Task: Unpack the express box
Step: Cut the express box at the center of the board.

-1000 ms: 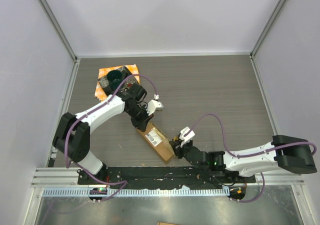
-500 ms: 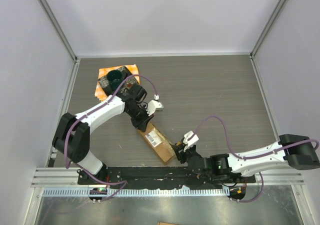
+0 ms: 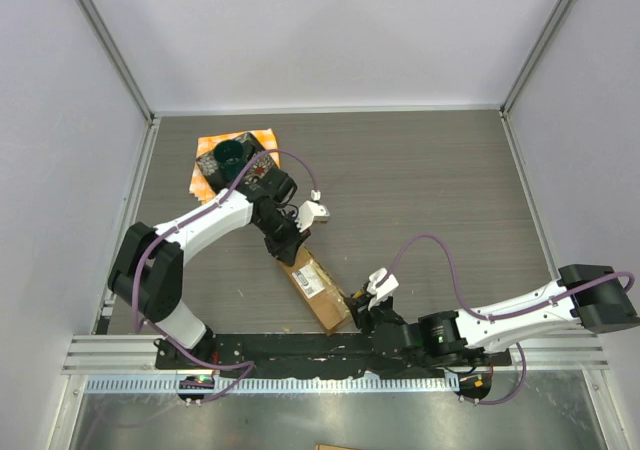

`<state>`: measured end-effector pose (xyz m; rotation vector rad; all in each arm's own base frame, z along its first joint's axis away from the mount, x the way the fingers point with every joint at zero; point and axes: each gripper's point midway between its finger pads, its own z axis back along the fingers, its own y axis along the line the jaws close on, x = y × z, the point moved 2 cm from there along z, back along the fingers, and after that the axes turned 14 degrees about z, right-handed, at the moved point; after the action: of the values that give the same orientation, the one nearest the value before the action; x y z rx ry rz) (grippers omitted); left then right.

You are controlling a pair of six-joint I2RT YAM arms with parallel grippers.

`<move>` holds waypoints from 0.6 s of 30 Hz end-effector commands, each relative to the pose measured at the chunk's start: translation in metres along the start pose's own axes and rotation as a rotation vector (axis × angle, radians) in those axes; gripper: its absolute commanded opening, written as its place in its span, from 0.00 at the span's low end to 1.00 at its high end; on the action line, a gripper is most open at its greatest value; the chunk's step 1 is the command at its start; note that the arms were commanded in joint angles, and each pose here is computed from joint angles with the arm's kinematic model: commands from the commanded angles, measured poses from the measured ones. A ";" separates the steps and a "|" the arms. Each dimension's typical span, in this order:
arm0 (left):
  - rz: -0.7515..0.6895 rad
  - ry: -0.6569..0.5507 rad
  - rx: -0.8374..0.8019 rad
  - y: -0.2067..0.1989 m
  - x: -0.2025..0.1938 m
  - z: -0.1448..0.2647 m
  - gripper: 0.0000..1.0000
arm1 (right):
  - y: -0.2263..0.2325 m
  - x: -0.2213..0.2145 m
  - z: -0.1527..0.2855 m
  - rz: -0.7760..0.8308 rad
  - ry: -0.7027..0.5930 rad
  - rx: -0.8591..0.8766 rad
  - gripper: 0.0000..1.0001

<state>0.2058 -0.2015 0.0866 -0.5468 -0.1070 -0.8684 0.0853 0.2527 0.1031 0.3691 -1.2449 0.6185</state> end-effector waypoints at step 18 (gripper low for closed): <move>-0.113 0.261 0.198 0.026 -0.054 -0.029 0.17 | -0.022 0.000 -0.028 -0.194 -0.012 -0.040 0.01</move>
<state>0.1998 -0.2064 0.0869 -0.4865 -0.1351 -0.9477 0.1116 0.2483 0.0997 0.4571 -1.2085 0.4216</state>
